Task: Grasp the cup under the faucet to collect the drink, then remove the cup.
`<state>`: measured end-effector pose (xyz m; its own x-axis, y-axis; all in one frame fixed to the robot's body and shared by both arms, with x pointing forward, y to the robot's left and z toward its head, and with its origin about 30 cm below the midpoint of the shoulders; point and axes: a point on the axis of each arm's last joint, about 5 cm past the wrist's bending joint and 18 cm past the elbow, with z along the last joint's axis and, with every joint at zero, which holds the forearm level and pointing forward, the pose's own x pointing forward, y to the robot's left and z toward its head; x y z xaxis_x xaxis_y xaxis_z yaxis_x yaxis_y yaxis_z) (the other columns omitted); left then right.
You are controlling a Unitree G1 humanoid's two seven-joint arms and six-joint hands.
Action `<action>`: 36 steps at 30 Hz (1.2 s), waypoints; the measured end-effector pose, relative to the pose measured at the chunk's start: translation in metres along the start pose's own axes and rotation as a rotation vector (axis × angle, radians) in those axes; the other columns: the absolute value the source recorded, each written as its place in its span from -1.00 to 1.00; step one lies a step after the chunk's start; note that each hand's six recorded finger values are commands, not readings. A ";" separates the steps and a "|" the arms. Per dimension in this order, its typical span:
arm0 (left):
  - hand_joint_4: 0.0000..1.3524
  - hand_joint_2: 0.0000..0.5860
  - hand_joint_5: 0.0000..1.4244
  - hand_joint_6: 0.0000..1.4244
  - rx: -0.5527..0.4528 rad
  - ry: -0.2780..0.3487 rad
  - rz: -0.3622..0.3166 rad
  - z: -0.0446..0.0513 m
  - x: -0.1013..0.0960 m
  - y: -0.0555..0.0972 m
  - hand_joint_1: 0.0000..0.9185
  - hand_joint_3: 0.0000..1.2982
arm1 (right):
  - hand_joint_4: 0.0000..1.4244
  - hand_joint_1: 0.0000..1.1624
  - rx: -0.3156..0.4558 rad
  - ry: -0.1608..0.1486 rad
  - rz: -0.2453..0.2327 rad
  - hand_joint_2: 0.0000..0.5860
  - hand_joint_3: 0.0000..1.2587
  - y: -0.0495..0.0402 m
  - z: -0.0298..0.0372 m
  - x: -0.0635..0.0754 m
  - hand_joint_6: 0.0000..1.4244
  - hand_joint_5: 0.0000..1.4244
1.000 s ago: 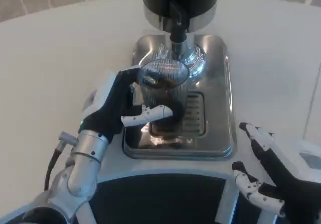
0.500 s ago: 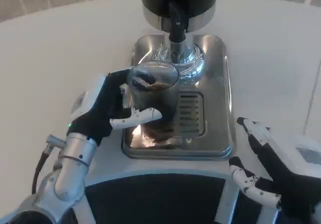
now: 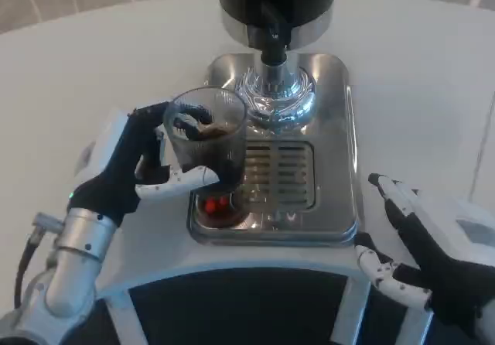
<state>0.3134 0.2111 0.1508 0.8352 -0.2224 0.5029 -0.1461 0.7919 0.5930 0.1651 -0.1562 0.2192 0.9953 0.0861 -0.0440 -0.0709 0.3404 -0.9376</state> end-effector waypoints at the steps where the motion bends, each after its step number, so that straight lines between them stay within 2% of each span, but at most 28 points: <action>1: 0.83 -0.72 1.00 1.00 -0.001 0.004 0.002 -0.0010 -0.002 0.001 0.19 0.55 | -1.00 -0.65 0.000 0.000 0.001 0.85 -1.00 0.0004 -0.0002 0.001 -1.00 -1.00; 8: 0.83 -0.73 1.00 1.00 0.003 0.016 0.007 -0.0067 -0.012 0.010 0.18 0.55 | -1.00 -0.65 -0.018 -0.019 -0.011 0.85 -1.00 -0.0024 0.0008 0.006 -1.00 -1.00; 12: 0.83 -0.73 1.00 1.00 0.004 -0.004 0.019 -0.0089 -0.018 0.018 0.18 0.55 | -1.00 -0.65 -0.035 -0.036 -0.012 0.86 -1.00 -0.0034 0.0023 0.006 -1.00 -1.00; 16: 0.81 -0.73 1.00 1.00 0.007 -0.020 0.019 -0.0111 -0.027 0.025 0.18 0.55 | -1.00 -0.66 -0.069 -0.069 -0.014 0.87 -1.00 -0.0051 0.0060 0.004 -1.00 -1.00; 22: 0.81 -0.73 1.00 1.00 0.008 -0.047 0.041 -0.0135 -0.040 0.039 0.18 0.55 | -1.00 -0.67 -0.113 -0.101 -0.022 0.87 -1.00 -0.0089 0.0093 0.000 -1.00 -1.00; 26: 0.81 -0.73 1.00 1.00 -0.005 -0.064 0.068 -0.0135 -0.049 0.046 0.18 0.55 | -1.00 -0.68 -0.129 -0.123 -0.012 0.87 -1.00 -0.0096 0.0120 0.000 -1.00 -1.00; 32: 0.81 -0.73 1.00 1.00 -0.007 -0.098 0.065 -0.0122 -0.070 0.057 0.18 0.55 | -1.00 -0.68 -0.142 -0.161 -0.026 0.87 -1.00 -0.0134 0.0178 0.001 -1.00 -1.00; 36: 0.81 -0.73 1.00 1.00 -0.006 -0.115 0.065 -0.0098 -0.077 0.063 0.18 0.55 | -1.00 -0.69 -0.154 -0.182 -0.018 0.88 -1.00 -0.0127 0.0202 0.001 -1.00 -1.00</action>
<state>0.2451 0.2835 0.1431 0.7577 -0.2341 0.6092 -0.1944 0.8101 0.5531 0.1659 -0.1415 0.2380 0.9671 0.2532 0.0230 -0.0286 0.1982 -0.9797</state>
